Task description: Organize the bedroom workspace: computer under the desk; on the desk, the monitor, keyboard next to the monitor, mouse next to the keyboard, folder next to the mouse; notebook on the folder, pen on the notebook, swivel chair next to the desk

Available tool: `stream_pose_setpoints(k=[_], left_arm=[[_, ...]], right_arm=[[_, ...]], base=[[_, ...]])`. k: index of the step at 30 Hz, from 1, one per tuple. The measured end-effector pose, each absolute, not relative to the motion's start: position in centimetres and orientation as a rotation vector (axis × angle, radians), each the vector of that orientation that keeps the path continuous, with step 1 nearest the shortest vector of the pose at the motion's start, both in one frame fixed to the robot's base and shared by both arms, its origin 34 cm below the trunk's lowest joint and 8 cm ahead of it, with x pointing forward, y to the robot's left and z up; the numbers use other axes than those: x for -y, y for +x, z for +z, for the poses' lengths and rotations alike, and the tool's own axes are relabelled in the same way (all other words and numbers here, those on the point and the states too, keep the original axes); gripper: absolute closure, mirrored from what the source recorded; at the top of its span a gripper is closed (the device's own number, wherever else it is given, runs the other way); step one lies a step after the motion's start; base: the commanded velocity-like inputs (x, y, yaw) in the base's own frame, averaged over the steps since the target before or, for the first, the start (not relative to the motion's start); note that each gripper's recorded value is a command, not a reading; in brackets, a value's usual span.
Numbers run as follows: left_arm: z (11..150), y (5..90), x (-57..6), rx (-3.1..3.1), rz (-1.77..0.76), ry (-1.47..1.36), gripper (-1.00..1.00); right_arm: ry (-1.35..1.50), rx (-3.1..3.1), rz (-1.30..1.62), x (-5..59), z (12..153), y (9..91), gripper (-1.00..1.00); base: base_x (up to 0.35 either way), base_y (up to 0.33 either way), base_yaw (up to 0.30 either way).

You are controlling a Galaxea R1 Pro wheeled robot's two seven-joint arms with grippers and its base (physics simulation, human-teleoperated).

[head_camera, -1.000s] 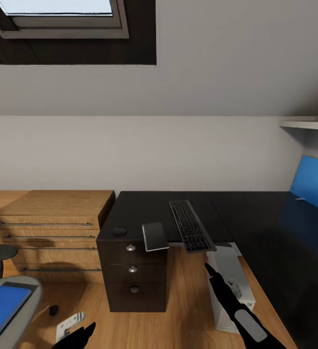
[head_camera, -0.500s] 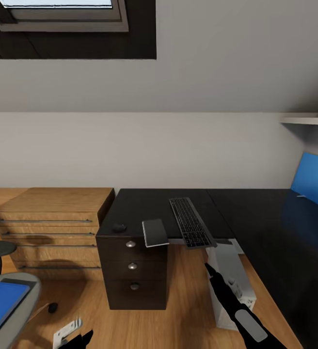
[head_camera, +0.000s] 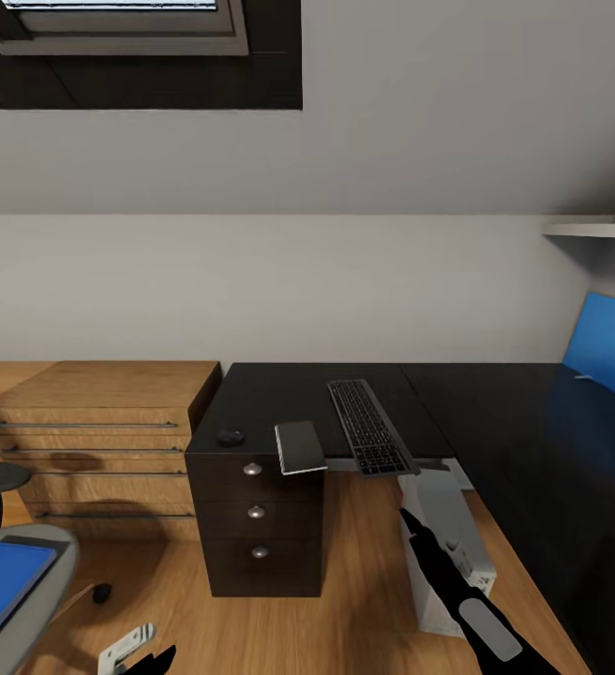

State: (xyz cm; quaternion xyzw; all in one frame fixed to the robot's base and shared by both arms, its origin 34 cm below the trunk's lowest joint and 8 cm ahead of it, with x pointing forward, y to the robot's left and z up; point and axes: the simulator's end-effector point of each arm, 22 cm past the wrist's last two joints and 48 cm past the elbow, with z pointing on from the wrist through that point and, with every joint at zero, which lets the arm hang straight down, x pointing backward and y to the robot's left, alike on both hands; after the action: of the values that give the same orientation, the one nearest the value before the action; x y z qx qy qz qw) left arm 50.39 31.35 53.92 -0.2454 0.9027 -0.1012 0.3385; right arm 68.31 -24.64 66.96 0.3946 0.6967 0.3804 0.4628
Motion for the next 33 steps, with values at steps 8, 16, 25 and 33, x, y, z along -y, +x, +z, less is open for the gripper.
stream_pose_setpoints(k=[8,16,25,33], left_arm=[[53.9,50.4,-31.4,-2.349,-0.263,-0.641,-1.00],[54.1,50.4,-31.4,-2.347,-0.262,-0.641,-1.00],[55.8,50.6,-31.4,-2.347,-0.262,-0.642,-1.00],[57.2,50.7,-31.4,-2.348,-0.262,-0.642,-1.00]], right_arm=[[0.967,-1.709,0.937,24.7,67.1,68.4,-1.00],[0.958,-1.703,0.943,24.5,67.7,68.6,-1.00],[0.956,-1.701,0.945,24.5,69.5,68.8,-1.00],[0.956,-1.701,0.945,24.5,70.9,68.9,-1.00]], base=[[0.000,0.000,0.000],[0.000,0.000,0.000],[0.000,0.000,0.000],[0.000,0.000,0.000]])
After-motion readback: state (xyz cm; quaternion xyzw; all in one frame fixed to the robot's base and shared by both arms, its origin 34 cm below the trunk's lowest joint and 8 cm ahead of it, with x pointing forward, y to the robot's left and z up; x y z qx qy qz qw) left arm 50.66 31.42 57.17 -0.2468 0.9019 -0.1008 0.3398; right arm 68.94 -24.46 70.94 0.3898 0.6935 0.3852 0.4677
